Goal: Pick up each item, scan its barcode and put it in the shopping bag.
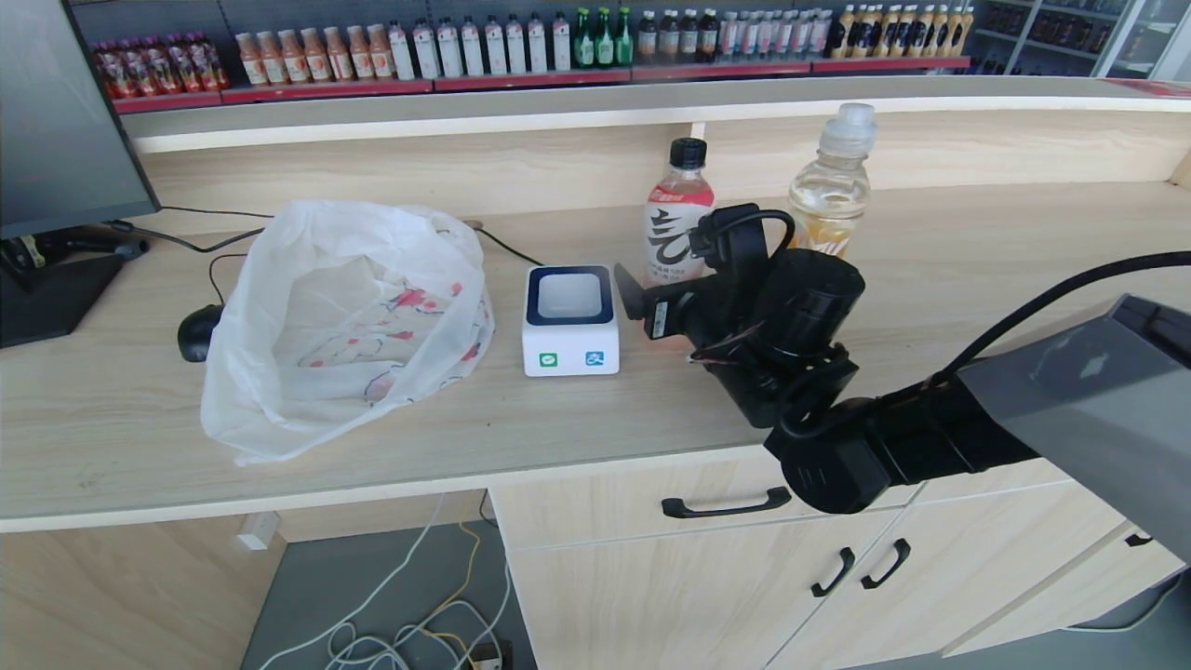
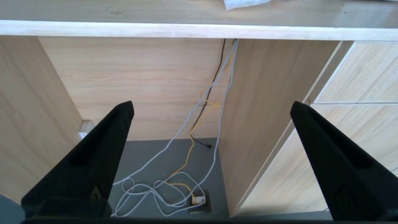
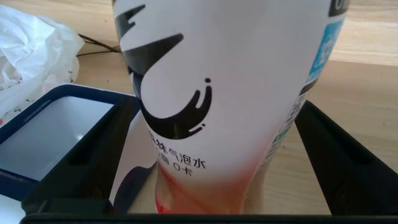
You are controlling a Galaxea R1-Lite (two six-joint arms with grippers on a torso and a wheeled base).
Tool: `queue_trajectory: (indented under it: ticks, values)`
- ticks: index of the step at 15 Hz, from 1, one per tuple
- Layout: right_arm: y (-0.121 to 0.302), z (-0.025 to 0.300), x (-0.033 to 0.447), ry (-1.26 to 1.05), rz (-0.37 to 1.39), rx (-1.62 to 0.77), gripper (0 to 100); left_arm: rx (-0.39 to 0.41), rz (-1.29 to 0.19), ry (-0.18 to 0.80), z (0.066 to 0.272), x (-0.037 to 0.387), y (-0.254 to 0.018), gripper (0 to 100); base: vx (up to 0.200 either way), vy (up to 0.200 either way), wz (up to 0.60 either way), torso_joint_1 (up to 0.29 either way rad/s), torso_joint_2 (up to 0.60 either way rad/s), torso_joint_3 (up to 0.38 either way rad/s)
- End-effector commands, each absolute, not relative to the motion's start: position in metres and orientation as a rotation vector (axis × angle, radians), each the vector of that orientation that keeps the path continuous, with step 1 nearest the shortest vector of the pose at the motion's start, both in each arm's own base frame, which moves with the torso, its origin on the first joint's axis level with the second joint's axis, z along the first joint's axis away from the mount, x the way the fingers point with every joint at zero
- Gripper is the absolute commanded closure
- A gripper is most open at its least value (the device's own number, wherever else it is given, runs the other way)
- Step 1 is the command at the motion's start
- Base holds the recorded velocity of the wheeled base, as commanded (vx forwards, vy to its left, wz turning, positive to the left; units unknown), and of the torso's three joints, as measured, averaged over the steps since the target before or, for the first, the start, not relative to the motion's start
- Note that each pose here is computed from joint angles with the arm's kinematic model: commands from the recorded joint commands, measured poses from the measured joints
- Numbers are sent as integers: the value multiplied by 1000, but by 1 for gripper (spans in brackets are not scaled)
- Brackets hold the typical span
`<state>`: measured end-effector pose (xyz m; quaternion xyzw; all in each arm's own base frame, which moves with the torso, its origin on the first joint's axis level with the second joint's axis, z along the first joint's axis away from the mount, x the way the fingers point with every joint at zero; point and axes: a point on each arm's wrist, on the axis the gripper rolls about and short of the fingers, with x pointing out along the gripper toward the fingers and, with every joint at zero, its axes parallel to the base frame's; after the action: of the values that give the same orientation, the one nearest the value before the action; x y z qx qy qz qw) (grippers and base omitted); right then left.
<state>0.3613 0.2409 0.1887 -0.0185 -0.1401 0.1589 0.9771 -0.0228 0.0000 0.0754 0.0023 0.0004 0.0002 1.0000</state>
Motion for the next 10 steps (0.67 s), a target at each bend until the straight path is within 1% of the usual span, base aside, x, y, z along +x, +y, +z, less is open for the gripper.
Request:
queue_trajectory:
  ticks: [1,10]
  values:
    - [243,186,365,-284,320,-37,0,5,2,0,75,-23,0,0,0,0,0,0,0,0]
    - [244,193,373,-315,307,-23,0,5,2,2,75,-23,0,0,0,0,0,0,0,0]
